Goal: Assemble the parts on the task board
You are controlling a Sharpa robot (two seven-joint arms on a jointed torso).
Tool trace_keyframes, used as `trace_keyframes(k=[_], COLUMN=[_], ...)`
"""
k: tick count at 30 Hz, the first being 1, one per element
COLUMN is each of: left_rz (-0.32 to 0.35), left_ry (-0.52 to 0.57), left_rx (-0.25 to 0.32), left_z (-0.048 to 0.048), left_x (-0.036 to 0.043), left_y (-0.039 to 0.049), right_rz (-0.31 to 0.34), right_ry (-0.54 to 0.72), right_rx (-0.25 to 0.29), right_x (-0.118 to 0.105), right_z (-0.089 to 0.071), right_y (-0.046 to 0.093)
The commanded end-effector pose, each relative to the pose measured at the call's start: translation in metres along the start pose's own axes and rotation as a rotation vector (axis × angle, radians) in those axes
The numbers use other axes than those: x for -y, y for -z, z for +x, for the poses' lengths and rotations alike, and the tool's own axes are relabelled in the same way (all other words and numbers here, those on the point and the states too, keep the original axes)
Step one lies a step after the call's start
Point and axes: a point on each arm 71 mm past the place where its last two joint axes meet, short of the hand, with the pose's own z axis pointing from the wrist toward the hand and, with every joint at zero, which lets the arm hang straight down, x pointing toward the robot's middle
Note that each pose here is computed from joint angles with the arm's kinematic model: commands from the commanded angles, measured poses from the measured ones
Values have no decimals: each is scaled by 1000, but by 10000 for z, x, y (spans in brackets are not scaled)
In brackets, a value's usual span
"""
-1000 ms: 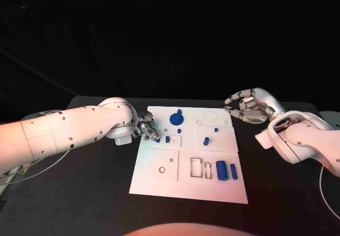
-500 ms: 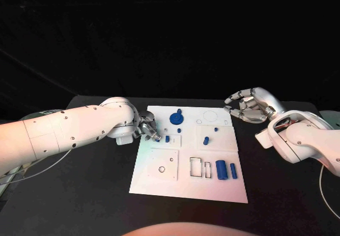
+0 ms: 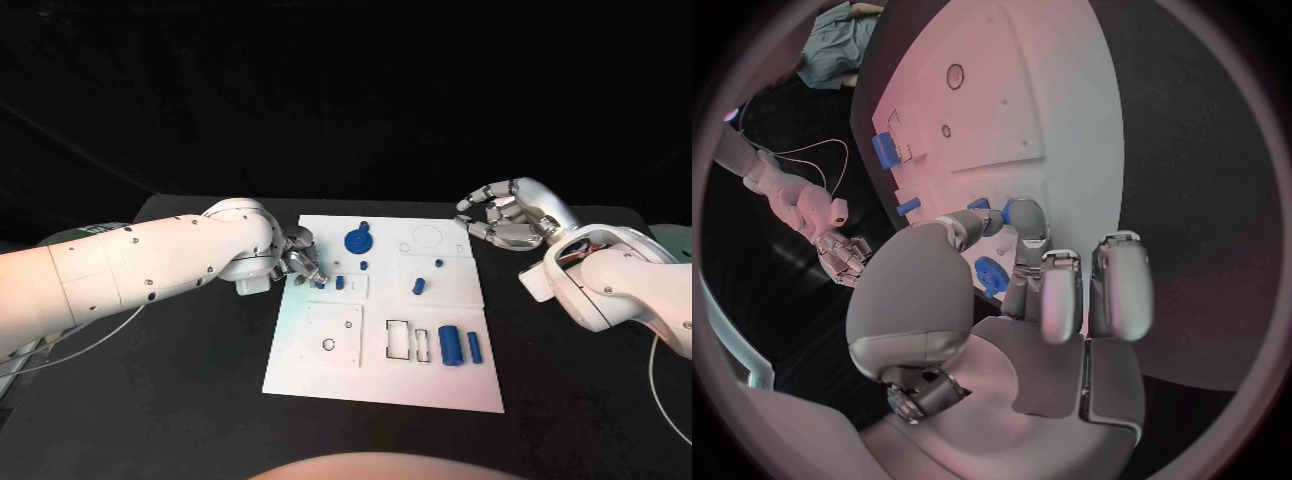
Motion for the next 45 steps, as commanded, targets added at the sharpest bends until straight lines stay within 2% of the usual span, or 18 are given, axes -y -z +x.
trace_keyframes(k=[1,45], left_rz=[3,-5], left_ry=[-9,10], left_rx=[-6,9], left_z=[23,-16], left_x=[1,-59], left_y=[-13,-7], right_rz=[-9,-10], right_ry=[1,2], right_rx=[-9,-5], right_x=[-9,0], right_z=[9,-1], right_y=[4,9])
